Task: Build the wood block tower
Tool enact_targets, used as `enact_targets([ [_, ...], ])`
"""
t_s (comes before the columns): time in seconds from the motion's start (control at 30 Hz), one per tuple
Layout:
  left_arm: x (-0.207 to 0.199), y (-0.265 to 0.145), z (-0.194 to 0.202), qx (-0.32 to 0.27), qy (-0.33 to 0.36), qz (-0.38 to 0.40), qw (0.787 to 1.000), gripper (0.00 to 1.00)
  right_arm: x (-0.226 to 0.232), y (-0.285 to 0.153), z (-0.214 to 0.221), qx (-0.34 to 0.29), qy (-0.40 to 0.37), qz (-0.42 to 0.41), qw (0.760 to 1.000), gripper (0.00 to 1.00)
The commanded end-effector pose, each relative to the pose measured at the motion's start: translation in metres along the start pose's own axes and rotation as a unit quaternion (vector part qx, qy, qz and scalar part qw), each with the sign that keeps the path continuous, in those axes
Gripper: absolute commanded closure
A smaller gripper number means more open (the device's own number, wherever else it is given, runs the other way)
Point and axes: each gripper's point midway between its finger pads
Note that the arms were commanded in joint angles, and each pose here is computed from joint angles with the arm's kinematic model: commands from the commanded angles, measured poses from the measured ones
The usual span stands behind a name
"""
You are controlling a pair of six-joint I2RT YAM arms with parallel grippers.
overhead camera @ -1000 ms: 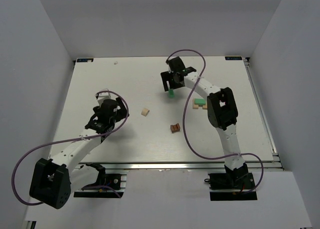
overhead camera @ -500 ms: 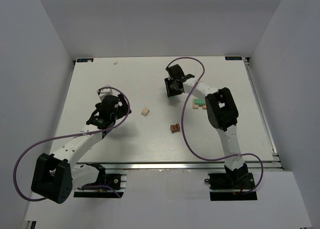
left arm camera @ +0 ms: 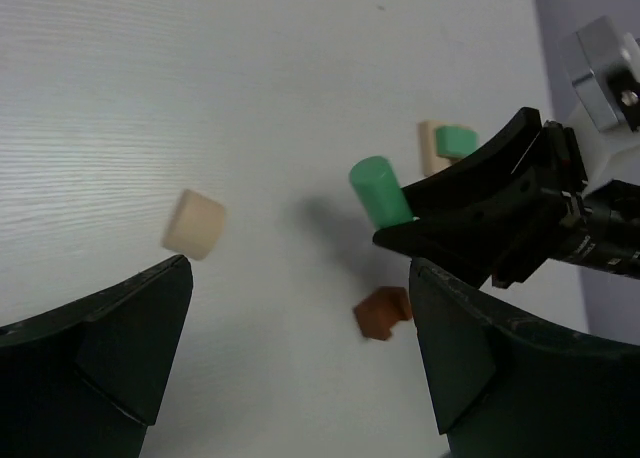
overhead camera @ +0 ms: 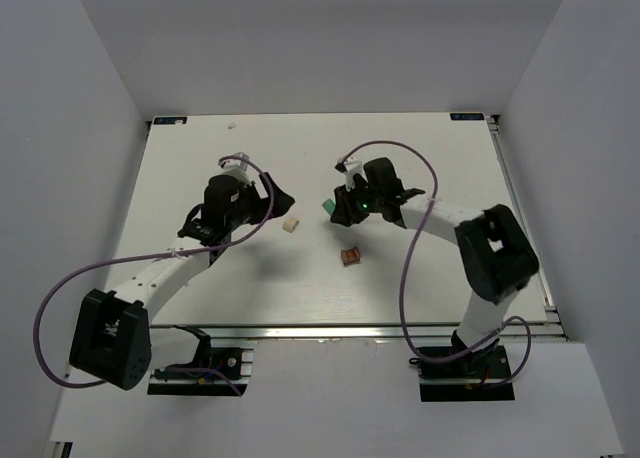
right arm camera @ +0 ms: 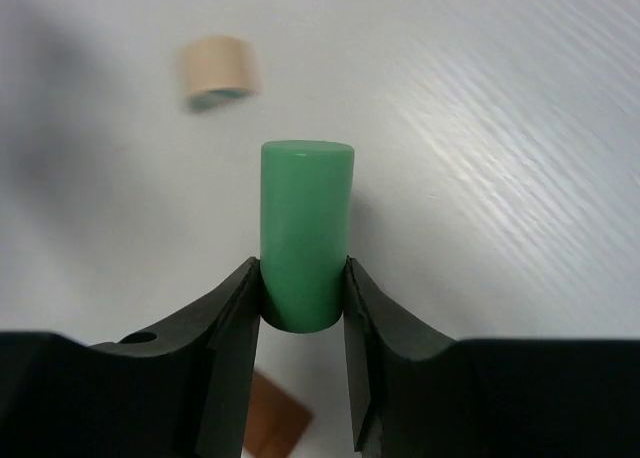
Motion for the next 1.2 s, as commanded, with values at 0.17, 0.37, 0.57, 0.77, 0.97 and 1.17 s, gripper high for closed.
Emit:
enact_targets([
  [0.17,-0.093,-0.02,0.004,0.039,-0.014,0.234,0.971,0.02,0.115,-0.082,-0.059,-0.195,-0.177,-0.219,0.94,0.97],
  [0.37,-0.118,-0.031,0.019,0.057,-0.001,0.274,0.96,0.02,0.127,-0.089,-0.057,-0.204,-0.187,-0.226,0.934,0.96],
  [0.57,-0.123,-0.035,0.02,0.052,0.002,0.279,0.959,0.23,0.135,-0.1,-0.059,-0.22,-0.197,-0.22,0.93,0.96],
  [0.77,-0.129,-0.038,0.023,0.055,0.009,0.281,0.958,0.33,0.139,-0.109,-0.06,-0.232,-0.208,-0.219,0.925,0.96],
  [0.97,-0.131,-0.036,0.026,0.059,0.009,0.276,0.959,0.46,0.142,-0.116,-0.058,-0.238,-0.214,-0.219,0.922,0.96],
  [1.17,-0.132,-0.044,0.014,0.035,0.012,0.27,0.962,0.53,0.137,-0.114,-0.052,-0.227,-0.215,-0.209,0.926,0.96],
])
Point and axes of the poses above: each gripper's point midway between its finger pads, its own y axis out along the fingers, its own x axis along the line the jaws close on, z = x × y, and after that the axes turned 1 degree about y, right-handed
